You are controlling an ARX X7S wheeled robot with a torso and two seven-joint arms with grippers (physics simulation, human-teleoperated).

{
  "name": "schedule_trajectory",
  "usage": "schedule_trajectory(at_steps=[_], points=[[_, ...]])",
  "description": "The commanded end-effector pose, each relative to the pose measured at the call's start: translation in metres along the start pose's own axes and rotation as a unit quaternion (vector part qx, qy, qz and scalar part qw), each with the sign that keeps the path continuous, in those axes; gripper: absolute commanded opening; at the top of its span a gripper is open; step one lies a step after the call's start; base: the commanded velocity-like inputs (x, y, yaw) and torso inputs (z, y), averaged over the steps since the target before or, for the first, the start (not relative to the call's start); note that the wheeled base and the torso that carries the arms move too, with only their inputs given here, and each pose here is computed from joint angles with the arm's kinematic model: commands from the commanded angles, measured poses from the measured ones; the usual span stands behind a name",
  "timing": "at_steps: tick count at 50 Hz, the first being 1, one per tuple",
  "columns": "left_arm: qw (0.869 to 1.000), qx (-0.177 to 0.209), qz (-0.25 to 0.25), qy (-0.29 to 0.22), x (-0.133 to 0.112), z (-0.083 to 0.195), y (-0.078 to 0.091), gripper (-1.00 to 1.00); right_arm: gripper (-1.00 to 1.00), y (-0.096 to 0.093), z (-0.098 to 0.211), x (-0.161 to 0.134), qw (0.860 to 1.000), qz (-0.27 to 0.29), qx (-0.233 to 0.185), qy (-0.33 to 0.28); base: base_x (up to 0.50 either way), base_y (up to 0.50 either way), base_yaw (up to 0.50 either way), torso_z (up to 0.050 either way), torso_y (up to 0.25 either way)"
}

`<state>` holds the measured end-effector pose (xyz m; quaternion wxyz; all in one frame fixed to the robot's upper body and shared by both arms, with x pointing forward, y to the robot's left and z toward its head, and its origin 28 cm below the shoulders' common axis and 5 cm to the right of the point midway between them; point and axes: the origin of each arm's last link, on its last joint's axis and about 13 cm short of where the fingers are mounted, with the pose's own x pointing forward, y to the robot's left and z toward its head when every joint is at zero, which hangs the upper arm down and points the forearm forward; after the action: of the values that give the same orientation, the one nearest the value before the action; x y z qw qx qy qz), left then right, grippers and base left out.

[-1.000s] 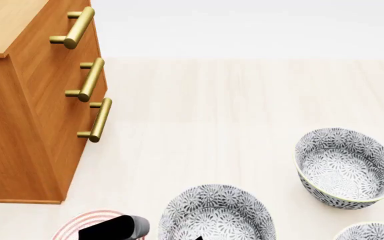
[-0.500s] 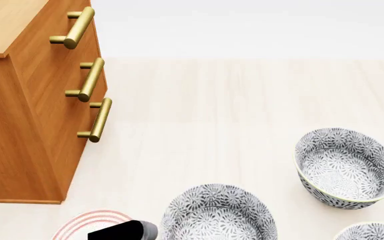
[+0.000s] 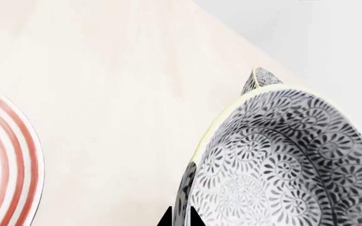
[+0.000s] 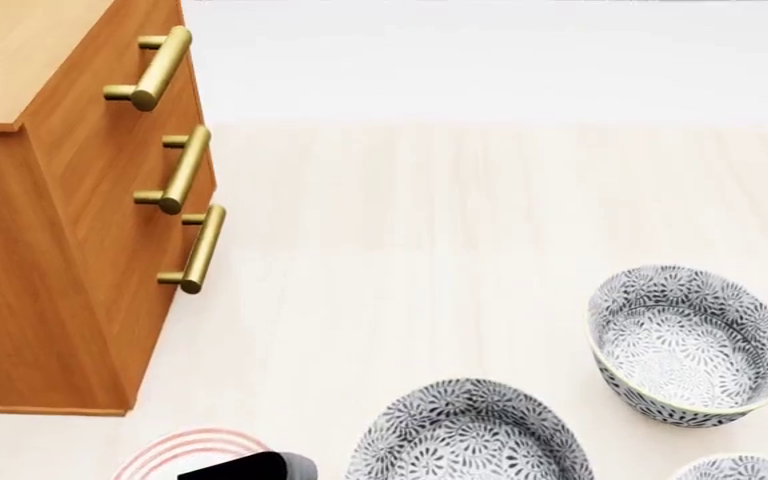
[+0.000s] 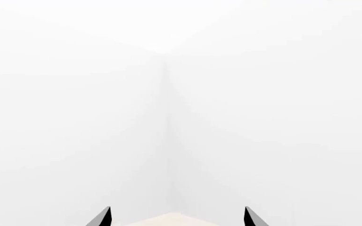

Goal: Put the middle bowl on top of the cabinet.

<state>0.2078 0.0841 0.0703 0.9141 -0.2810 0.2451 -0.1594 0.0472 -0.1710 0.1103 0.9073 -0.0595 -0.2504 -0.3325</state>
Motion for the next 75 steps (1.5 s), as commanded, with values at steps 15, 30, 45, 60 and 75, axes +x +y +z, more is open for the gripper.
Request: schedule_trajectory(at_steps=[15, 30, 45, 60, 75], points=[[1.000, -0.008, -0.018, -0.009, -0.002, 0.002, -0.003, -1.00, 1.00, -0.001, 0.000, 0.000, 1.000, -0.001, 0.001, -0.002, 0.00, 0.00, 0.00, 0.043, 0.176], [0.999, 0.007, -0.027, -0.035, -0.008, 0.010, -0.009, -1.00, 1.00, 0.001, -0.001, 0.001, 1.000, 0.001, 0.001, -0.001, 0.00, 0.00, 0.00, 0.044, 0.176], [0.994, 0.026, -0.081, -0.070, -0.036, 0.024, -0.029, -1.00, 1.00, 0.002, 0.000, 0.001, 1.000, 0.000, 0.002, -0.002, 0.00, 0.00, 0.00, 0.044, 0.171], [0.973, 0.070, -0.142, -0.166, -0.078, 0.075, -0.060, -1.00, 1.00, 0.002, 0.001, 0.000, 1.000, -0.003, 0.002, -0.004, 0.00, 0.00, 0.00, 0.046, 0.180], [0.941, 0.108, -0.162, -0.278, -0.118, 0.152, -0.084, -1.00, 1.00, 0.008, 0.003, -0.002, 1.000, -0.002, 0.003, -0.005, 0.00, 0.00, 0.00, 0.046, 0.193]])
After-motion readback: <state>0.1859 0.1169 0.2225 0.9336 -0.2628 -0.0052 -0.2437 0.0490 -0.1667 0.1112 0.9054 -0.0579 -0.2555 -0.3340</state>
